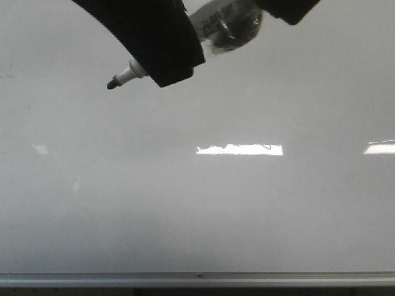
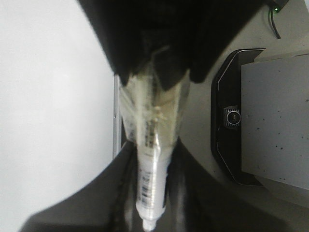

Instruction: Write number 2 on whiteboard

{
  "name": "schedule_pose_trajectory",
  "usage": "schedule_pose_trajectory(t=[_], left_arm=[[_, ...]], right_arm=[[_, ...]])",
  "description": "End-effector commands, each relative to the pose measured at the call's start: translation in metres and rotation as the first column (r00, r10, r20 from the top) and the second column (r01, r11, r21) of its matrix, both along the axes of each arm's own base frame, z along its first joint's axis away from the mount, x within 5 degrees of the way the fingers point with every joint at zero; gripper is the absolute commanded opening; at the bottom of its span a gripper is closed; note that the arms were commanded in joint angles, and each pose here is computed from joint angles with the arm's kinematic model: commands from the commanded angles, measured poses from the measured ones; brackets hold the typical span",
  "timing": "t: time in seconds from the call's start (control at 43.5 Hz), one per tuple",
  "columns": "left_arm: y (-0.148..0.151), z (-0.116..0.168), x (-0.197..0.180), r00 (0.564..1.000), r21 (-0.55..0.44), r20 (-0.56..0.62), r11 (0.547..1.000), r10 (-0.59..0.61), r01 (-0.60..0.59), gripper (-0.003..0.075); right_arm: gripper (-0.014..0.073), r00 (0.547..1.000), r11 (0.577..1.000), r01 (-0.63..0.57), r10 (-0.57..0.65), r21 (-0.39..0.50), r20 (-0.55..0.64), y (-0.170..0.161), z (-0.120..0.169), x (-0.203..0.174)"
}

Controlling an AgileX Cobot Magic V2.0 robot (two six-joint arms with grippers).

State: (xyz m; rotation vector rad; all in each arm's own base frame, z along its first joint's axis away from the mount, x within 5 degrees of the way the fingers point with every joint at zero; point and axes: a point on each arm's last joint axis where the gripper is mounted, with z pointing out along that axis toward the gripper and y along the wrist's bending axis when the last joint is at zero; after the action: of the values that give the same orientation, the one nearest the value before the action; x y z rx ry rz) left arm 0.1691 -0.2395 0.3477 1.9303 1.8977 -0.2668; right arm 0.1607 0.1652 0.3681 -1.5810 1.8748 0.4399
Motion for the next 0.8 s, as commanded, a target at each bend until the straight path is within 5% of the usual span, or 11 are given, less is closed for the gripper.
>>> schedule_pose_trajectory(t=[0.0, 0.161, 0.46, 0.643, 0.781], left_arm=[[0.001, 0.021, -0.004, 0.999, -0.086, 0.047, 0.996, 0.007, -0.003, 0.0256], [0.013, 0.033, -0.005, 0.997, -0.125, 0.064, 0.992, 0.044, -0.035, 0.0435], [0.081, 0.065, -0.009, 0.96, -0.28, 0.06, 0.927, 0.275, -0.248, 0.0441], [0.131, 0.064, -0.017, 0.88, -0.401, -0.006, 0.805, 0.476, -0.438, 0.0441], [0.164, 0.059, -0.026, 0.775, -0.472, -0.006, 0.682, 0.632, -0.559, 0.0441]], right_arm=[[0.0035, 0.999, 0.998, 0.01, -0.014, 0.07, 0.05, 0.0, 0.016, -0.001], [0.0035, 0.999, 0.996, 0.035, -0.038, 0.08, 0.03, 0.0, 0.016, -0.001], [0.0035, 0.964, 0.964, 0.262, -0.264, 0.046, 0.036, -0.033, 0.025, 0.001], [0.0035, 0.849, 0.845, 0.526, -0.528, 0.095, 0.0, -0.069, 0.037, 0.001], [0.0035, 0.753, 0.739, 0.655, -0.657, 0.158, -0.051, -0.091, 0.044, -0.006]])
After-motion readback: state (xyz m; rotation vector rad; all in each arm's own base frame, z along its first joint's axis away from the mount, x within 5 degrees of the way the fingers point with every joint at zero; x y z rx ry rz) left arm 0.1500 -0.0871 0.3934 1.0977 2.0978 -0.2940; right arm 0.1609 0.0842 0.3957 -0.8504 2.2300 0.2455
